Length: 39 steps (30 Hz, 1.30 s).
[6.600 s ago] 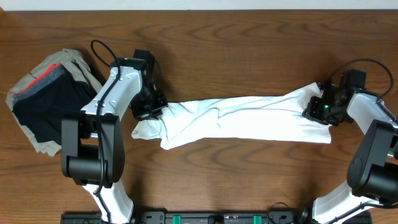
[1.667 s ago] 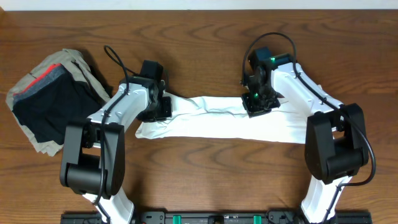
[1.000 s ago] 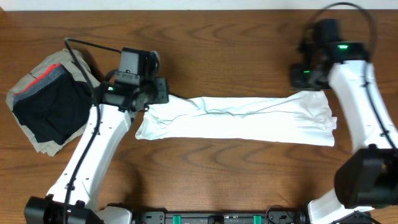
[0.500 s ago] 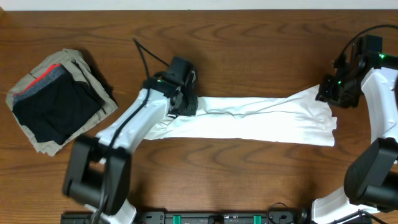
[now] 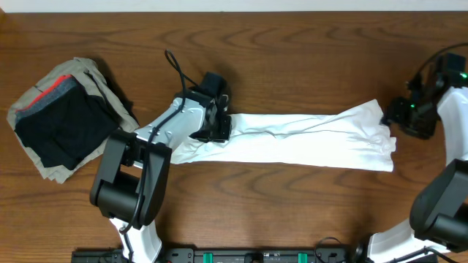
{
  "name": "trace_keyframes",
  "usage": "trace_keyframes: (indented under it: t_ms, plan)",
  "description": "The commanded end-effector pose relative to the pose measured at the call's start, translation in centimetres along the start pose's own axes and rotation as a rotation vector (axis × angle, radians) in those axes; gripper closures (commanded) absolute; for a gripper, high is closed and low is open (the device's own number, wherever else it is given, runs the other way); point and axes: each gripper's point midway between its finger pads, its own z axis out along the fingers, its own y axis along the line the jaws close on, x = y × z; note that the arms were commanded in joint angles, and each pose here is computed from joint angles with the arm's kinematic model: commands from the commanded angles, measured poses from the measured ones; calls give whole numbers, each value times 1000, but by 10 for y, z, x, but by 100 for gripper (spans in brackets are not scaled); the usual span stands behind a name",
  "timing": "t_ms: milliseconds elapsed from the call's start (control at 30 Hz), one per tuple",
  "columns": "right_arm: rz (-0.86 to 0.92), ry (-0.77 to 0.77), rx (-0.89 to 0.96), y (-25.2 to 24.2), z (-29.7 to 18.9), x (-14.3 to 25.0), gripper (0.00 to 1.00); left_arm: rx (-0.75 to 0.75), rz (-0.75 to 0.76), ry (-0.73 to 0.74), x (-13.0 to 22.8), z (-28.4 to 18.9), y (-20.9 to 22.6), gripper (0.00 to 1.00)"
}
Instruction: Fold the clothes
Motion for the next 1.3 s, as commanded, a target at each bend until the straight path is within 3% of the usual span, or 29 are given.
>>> trace_keyframes:
  t_ms: [0,533,1000,1067,1167,1267]
  plan:
    - [22,32,10,-18,16,11,31,-72,-46,57,9,16,30,78]
    - [26,-12,-208,-2,70,29,28,-74,-65,65,10,15,36,78]
    - [27,-28,-279,7,102,33,29,-68,-65,67,11,15,34,76]
    - [19,-35,-310,13,106,29,34,-68,-65,71,11,15,35,76]
    - [2,-52,-341,22,105,25,56,-70,-67,79,13,15,35,76]
    - [-5,-50,-360,27,104,26,66,-73,-68,89,16,14,35,76]
